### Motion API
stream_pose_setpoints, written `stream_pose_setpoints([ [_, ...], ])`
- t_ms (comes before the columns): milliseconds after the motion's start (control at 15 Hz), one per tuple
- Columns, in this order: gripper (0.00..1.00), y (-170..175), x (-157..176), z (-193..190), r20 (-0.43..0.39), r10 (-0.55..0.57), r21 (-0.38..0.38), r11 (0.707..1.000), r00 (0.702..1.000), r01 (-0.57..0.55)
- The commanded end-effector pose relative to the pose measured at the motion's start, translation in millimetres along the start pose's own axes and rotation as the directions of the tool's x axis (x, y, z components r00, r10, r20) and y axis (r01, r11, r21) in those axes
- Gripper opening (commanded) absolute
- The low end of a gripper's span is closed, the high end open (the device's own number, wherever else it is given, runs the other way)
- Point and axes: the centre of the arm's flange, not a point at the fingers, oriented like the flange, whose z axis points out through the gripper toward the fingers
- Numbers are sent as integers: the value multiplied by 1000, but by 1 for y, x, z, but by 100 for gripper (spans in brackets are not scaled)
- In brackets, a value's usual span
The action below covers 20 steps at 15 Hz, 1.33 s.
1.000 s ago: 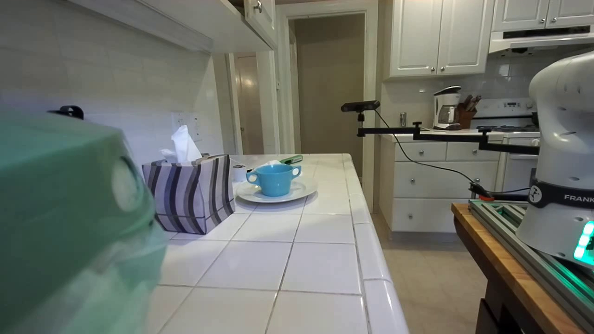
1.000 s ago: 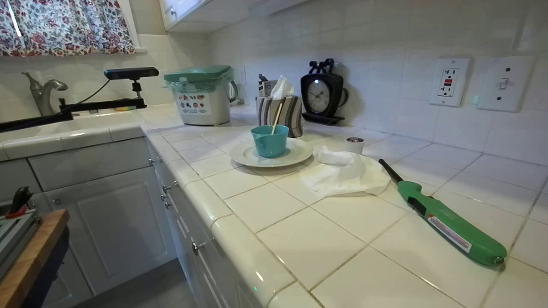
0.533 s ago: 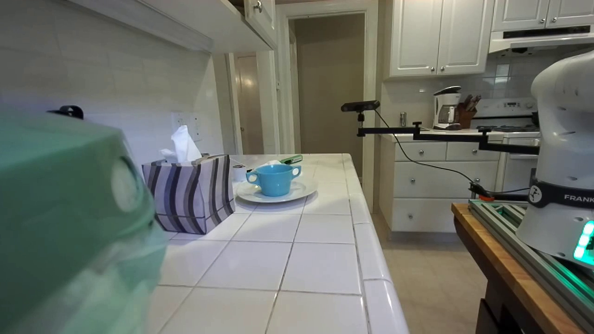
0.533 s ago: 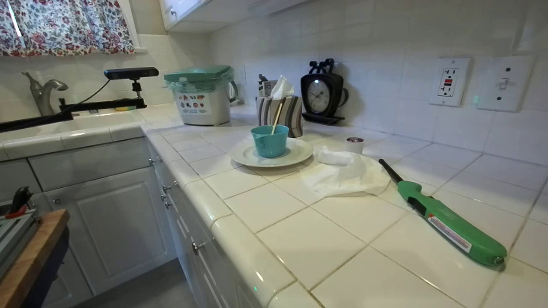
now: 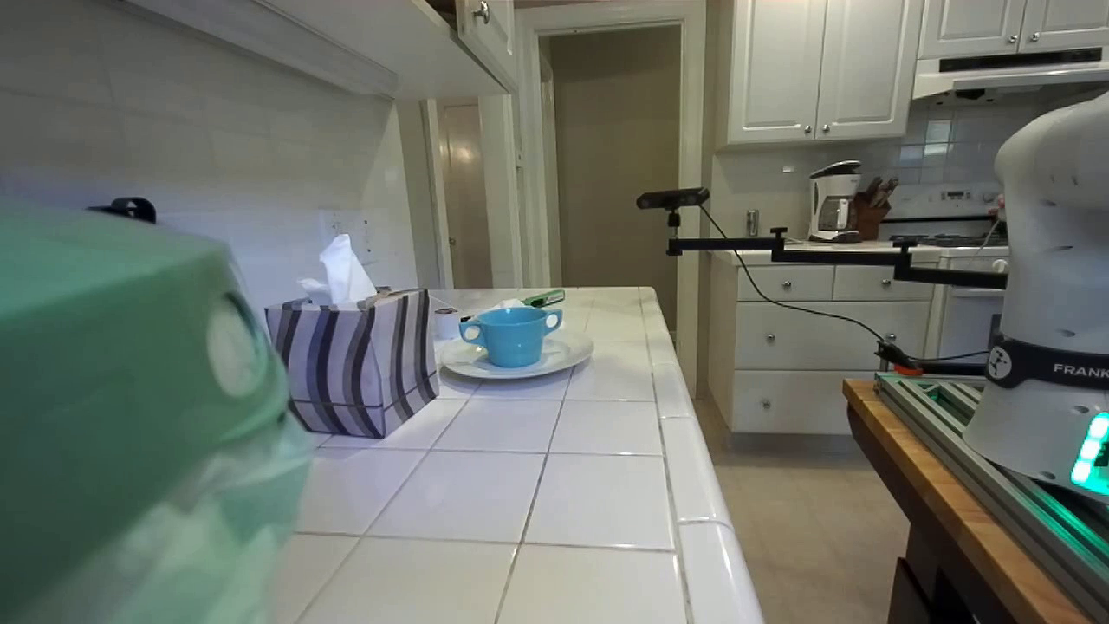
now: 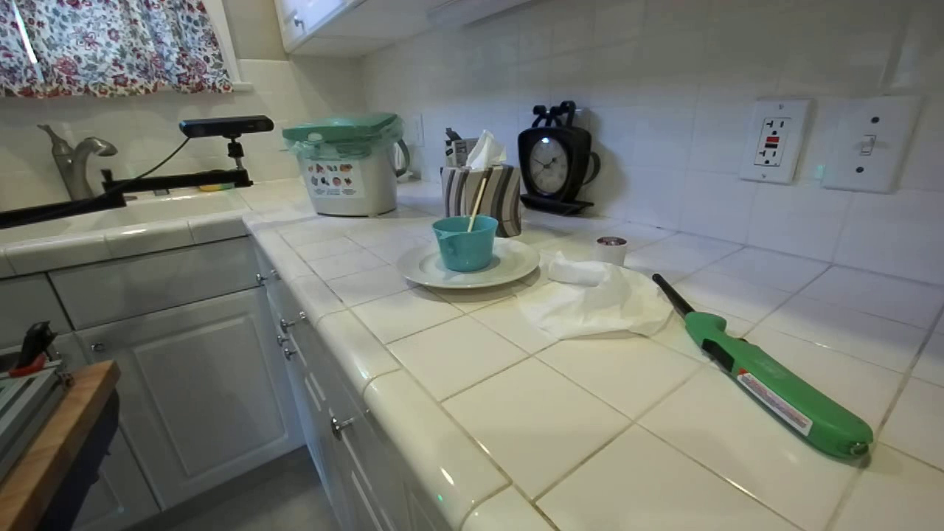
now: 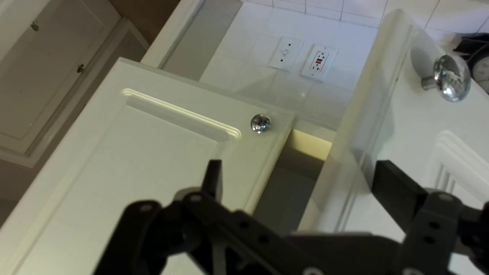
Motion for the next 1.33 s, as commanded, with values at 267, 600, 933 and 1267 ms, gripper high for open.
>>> stream_pose_setpoints([
  [267, 100, 24, 30, 39, -11, -26, -18, 1000, 1000, 25],
  [600, 100, 31, 49, 72, -11, -12, -20, 1000, 1000, 11],
  [933, 100, 32, 63, 104, 1, -1, -14, 1000, 1000, 1],
  [1267, 100, 27, 74, 122, 11, 15, -7, 1000, 1000, -15],
])
